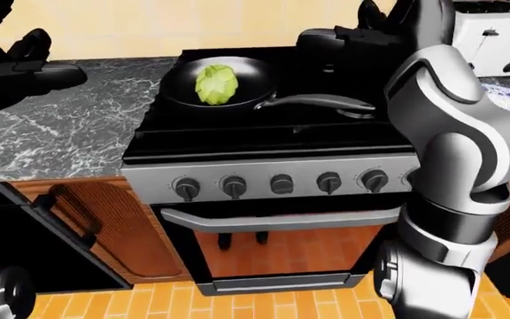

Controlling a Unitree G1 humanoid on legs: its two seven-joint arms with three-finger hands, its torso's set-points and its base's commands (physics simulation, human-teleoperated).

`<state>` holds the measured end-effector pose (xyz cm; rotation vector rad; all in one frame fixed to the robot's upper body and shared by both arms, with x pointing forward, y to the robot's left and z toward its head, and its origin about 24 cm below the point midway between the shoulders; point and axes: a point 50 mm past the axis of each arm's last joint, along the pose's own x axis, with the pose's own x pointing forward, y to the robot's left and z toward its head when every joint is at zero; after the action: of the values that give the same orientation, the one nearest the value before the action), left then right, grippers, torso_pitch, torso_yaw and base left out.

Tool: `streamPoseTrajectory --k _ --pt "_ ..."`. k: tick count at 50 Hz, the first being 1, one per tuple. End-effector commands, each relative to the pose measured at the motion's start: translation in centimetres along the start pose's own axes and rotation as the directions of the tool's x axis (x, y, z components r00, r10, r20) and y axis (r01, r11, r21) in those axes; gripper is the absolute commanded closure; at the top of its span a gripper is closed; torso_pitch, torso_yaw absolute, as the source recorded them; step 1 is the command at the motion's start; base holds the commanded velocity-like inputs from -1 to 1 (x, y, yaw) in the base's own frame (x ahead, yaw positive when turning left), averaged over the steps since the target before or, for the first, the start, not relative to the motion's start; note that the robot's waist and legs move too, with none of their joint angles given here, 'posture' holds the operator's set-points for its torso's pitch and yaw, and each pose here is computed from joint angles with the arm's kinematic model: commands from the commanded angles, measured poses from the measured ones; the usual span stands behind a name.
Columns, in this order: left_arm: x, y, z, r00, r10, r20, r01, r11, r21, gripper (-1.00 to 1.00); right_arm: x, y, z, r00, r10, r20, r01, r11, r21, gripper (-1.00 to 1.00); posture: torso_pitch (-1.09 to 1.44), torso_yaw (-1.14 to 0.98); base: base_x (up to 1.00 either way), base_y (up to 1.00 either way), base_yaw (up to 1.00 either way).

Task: Pick the artichoke from the pan and place it on the plate.

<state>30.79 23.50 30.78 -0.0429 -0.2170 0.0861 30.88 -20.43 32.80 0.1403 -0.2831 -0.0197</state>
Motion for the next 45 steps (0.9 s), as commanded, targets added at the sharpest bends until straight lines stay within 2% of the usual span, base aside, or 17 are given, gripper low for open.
streamPoseTrajectory --k 1,17,45 --pt "-0.22 -0.13 1.71 0.997 -0.005 0.08 0.004 1.0 0.003 -1.0 -0.26 0.02 1.92 0.996 0.004 0.087 -0.004 1.0 0.004 -1.0 0.0 0.0 0.25 -0.19 0.0" --pt "-0.28 -0.09 1.68 0.997 -0.003 0.081 0.003 1.0 0.002 -1.0 -0.29 0.15 1.7 0.997 0.01 0.076 -0.009 1.0 -0.008 -1.0 0.0 0.0 0.25 -0.18 0.0" --pt "-0.31 -0.2 1.81 0.997 -0.005 0.082 0.005 1.0 0.003 -1.0 -0.36 0.08 1.99 0.995 0.003 0.095 -0.003 1.0 0.003 -1.0 0.0 0.0 0.0 0.0 0.0"
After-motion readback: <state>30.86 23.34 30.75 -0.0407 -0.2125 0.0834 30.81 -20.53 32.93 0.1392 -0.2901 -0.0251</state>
